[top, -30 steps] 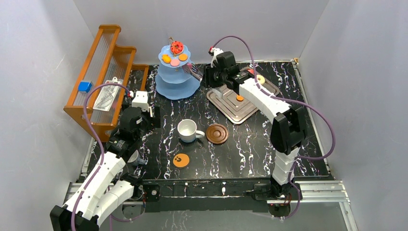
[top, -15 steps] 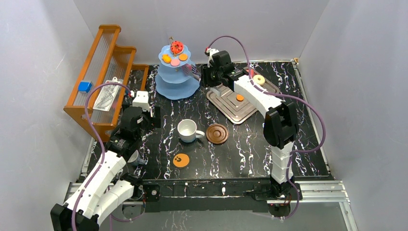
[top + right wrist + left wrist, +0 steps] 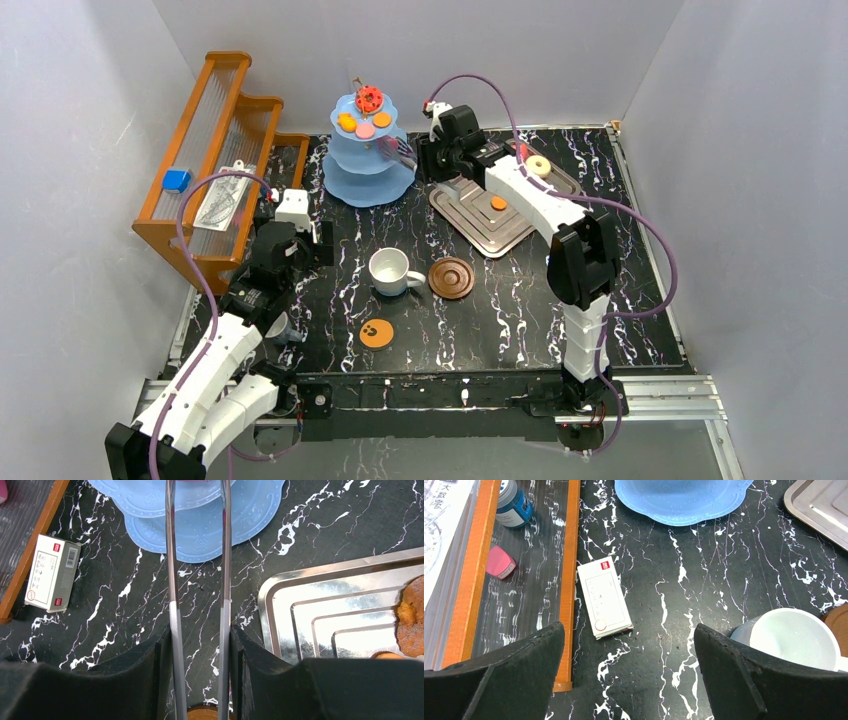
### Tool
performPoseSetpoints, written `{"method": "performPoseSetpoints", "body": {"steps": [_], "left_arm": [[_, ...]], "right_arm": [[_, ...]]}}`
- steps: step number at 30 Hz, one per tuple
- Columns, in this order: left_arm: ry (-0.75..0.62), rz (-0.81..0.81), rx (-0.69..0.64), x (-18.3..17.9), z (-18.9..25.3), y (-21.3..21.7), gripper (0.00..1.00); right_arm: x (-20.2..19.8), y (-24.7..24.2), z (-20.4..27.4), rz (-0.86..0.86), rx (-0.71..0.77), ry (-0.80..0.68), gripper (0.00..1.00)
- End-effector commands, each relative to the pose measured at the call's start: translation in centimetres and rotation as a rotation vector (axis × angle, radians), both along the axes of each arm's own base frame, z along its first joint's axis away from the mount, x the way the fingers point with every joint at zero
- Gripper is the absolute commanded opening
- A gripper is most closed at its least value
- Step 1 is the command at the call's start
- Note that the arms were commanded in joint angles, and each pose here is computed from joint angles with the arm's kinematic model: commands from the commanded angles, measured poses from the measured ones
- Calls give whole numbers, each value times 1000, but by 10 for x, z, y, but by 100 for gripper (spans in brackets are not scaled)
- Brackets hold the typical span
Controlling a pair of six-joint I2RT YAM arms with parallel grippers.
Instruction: Serve the afternoon tea
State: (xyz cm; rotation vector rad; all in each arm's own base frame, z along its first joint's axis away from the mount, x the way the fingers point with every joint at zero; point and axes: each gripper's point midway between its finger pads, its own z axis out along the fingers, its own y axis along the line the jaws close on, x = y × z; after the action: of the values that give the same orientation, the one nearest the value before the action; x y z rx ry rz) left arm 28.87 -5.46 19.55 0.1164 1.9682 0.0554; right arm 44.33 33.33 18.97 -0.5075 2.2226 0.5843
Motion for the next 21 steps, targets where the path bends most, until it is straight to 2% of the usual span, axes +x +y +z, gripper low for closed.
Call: {"method": "performPoseSetpoints", "body": {"steps": [1, 15, 21], "left_arm": [[-18, 19, 16, -1, 4, 5, 98], [-28, 29, 13, -2, 7, 7, 98], [-27, 28, 12, -2, 7, 6, 98]], "right_arm": [[-14, 11, 64, 36, 59, -130, 46], [-39, 28, 72, 82, 72, -146, 45], [-33, 46, 62, 90, 88, -147, 45]]}}
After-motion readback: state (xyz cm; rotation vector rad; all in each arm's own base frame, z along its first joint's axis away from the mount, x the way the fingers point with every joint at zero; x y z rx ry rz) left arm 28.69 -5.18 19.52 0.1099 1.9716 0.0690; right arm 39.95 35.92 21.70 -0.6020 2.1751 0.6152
